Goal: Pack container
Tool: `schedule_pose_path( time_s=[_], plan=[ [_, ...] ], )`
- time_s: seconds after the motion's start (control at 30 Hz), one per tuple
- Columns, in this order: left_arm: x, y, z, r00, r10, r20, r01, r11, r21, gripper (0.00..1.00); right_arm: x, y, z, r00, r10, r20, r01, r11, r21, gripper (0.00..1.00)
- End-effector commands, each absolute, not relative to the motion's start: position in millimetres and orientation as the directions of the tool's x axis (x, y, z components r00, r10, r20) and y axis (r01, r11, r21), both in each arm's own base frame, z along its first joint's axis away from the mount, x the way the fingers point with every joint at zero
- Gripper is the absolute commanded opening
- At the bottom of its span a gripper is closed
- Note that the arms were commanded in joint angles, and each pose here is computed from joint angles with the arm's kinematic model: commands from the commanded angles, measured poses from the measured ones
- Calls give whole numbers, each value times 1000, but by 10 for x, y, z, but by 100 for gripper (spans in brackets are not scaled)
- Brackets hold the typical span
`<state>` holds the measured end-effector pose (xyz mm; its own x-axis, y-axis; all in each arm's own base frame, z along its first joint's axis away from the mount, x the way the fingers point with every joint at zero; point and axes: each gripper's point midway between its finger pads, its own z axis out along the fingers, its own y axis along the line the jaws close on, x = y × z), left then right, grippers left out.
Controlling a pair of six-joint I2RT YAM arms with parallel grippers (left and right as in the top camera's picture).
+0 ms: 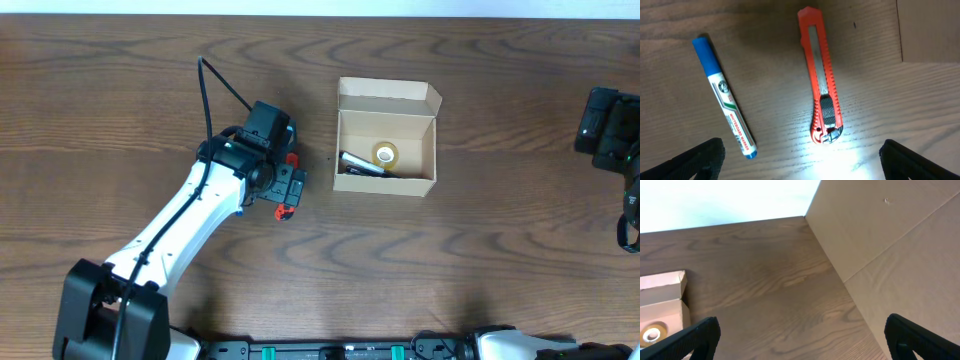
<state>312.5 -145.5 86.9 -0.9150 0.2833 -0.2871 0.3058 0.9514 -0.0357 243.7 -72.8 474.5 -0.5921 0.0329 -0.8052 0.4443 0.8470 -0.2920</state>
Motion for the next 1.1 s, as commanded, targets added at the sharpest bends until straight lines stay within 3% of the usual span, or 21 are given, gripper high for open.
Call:
schedule_pose_path(
  time_s=[0.0, 0.23, 0.8, 1.07],
  plan=[
    [3162, -1489, 789, -922, 277, -269, 298, 954, -40, 100, 2428, -759, 4747, -588, 45, -807, 462, 838, -290, 99],
    [3135, -1507, 588, -936, 282, -212, 299, 953, -48, 99, 2428, -759, 4746, -589, 45, -807, 462, 838, -291, 99],
    [3156, -1703, 570, -928, 288, -236, 319, 942, -101, 99, 2428, -759, 4746, -589, 44, -807, 462, 838, -291, 99],
    [3253, -1296, 569, -937, 255, -239, 233, 965, 117, 96, 2428, -759, 4747, -589, 45, -807, 462, 838, -291, 99]
  ],
)
